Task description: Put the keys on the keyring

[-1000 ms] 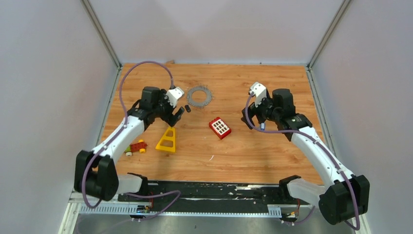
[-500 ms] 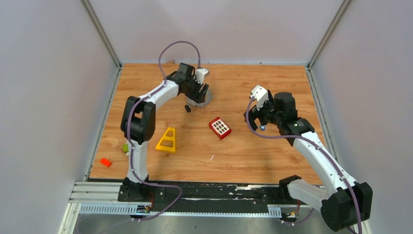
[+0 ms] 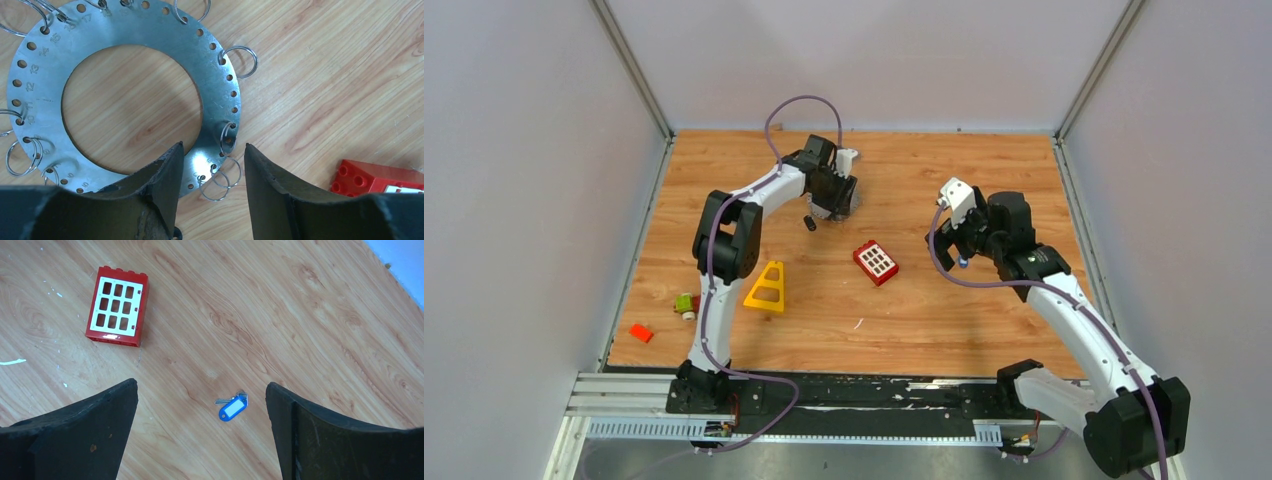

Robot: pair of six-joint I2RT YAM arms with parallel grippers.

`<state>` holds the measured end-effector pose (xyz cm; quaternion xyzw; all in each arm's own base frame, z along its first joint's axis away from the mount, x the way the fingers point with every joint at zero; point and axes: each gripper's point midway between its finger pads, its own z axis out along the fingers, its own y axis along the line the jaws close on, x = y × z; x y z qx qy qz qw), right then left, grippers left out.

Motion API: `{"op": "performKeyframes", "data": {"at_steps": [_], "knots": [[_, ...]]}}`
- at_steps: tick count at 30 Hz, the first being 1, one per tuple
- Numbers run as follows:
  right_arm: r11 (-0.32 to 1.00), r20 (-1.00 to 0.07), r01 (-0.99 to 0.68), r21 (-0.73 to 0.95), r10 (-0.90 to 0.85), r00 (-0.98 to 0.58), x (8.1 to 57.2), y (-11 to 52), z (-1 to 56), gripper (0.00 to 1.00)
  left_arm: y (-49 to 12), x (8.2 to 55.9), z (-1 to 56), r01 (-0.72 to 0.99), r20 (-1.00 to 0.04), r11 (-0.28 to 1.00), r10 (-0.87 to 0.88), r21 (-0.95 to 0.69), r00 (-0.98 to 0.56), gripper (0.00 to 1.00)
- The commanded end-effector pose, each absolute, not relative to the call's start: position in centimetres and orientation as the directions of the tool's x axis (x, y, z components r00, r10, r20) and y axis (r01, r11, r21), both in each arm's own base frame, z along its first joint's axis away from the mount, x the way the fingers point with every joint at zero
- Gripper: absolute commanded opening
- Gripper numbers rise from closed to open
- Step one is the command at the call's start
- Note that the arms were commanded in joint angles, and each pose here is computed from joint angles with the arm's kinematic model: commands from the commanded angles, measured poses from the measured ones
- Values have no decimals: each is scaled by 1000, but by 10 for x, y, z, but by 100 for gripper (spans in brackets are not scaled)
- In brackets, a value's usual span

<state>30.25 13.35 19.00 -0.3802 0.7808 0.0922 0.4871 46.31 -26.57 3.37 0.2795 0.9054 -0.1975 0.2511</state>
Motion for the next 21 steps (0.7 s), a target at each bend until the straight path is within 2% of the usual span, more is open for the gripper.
{"op": "performKeyframes", "data": {"at_steps": [1,14,19,21], "knots": [[691,-831,-677,-252,-513,-214,307,133,193,100,-276,471,42,608,-598,758,380,-235,-705,54],[692,-812,-677,-250,-531,-243,311,131,183,99,-285,468,45,646,-628,734,404,-211,-664,55],[693,-810,-677,-250,-533,-246,311,130,182,99,-284,469,39,640,-620,742,411,-198,-669,50],[693,-809,-677,-249,-533,-248,311,130,181,99,-284,468,38,638,-616,743,408,-205,-673,45]]}}
